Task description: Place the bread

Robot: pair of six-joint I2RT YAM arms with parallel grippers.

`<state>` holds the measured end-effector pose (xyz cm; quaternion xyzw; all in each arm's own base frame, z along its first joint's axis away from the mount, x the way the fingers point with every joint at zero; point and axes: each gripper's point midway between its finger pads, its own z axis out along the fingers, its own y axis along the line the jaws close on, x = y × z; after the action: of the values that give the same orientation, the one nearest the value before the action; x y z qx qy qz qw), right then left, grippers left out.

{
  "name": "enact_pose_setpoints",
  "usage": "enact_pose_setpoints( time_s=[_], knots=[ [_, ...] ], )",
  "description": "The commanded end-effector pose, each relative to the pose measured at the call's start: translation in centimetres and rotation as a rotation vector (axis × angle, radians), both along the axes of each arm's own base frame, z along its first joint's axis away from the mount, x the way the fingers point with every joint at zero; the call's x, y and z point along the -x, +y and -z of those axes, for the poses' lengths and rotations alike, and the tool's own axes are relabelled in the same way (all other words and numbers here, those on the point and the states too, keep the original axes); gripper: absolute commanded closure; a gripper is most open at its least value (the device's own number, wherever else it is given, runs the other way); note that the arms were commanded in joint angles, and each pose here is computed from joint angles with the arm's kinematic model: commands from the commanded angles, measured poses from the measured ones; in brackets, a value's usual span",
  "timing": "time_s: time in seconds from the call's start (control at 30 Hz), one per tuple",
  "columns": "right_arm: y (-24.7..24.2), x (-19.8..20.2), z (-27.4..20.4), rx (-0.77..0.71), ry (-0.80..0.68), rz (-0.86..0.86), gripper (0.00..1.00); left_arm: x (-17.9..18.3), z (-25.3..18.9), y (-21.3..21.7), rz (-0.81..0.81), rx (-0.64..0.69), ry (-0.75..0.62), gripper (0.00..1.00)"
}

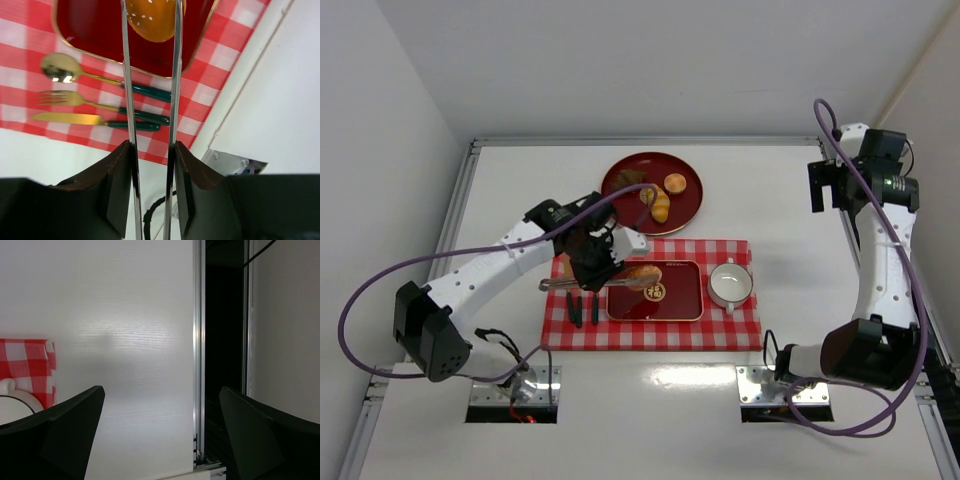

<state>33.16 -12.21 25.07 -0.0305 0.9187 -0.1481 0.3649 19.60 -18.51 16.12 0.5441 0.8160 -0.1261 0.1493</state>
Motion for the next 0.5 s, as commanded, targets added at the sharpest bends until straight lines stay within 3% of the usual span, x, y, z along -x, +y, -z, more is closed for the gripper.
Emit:
enact_pose_setpoints(
  time_s=[0.0,0.47],
  knots=[
    [-0.4,-1.8,-3.0,0.026,-0.096,0.001,0.01,0.2,0.3,-0.7,0.02,0.028,-0.022,1.0],
    [-0.2,-1.3,-2.2,-0.009,-0.076,0.013,0.01,-1.3,4.4,-3.3,0.005,0.044,0.033,1.0]
  ],
)
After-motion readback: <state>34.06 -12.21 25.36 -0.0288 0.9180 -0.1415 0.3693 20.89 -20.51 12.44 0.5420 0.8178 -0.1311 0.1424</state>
